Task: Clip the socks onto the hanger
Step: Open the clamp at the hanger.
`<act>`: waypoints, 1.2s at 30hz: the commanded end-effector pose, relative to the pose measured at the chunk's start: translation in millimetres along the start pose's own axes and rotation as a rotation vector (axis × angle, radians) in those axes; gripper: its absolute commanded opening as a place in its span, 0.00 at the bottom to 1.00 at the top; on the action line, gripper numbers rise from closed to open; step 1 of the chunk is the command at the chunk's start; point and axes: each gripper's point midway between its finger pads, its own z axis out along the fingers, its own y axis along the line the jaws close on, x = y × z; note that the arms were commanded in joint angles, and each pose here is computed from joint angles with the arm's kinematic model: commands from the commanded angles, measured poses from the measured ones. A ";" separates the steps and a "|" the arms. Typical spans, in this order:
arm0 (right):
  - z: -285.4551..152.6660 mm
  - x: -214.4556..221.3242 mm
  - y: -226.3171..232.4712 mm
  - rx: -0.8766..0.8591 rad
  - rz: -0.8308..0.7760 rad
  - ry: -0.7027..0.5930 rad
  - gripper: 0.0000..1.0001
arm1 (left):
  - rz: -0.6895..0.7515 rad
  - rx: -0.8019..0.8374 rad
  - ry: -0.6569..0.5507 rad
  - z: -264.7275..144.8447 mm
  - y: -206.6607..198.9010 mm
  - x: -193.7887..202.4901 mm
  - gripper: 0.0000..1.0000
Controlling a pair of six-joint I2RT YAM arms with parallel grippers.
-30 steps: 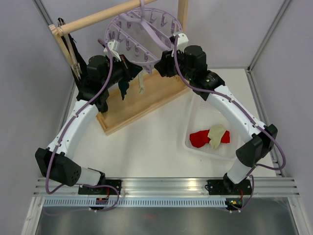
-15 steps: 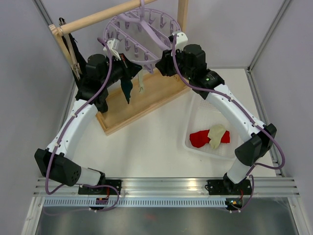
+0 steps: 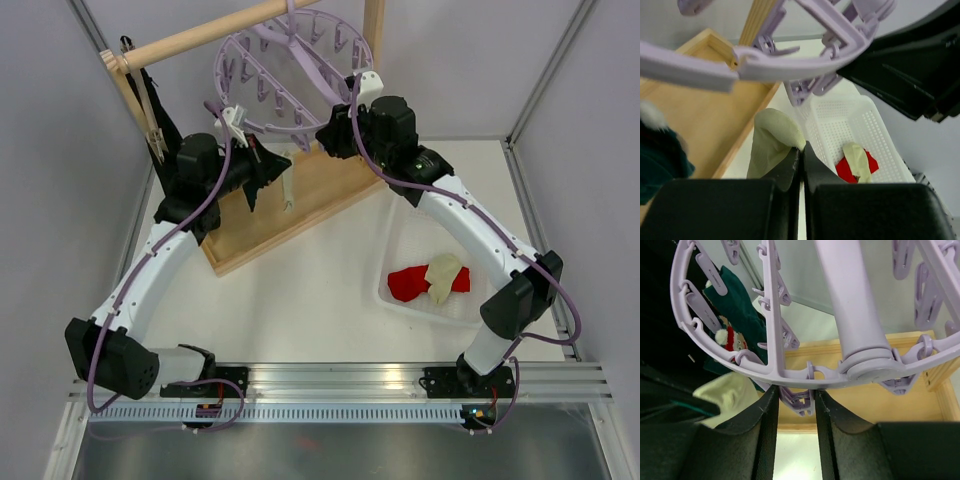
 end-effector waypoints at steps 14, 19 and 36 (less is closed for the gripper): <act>-11.9 -15.3 11.7 0.032 0.178 -0.104 0.00 | 0.098 0.259 -0.077 -10.0 -41.6 22.2 0.02; -13.6 -15.7 12.6 0.043 0.185 -0.110 0.00 | 0.108 0.265 -0.098 4.6 -45.6 21.8 0.02; -18.0 -15.9 1.2 0.091 0.080 -0.115 0.00 | 0.157 -0.104 -0.153 33.5 8.0 -25.1 0.02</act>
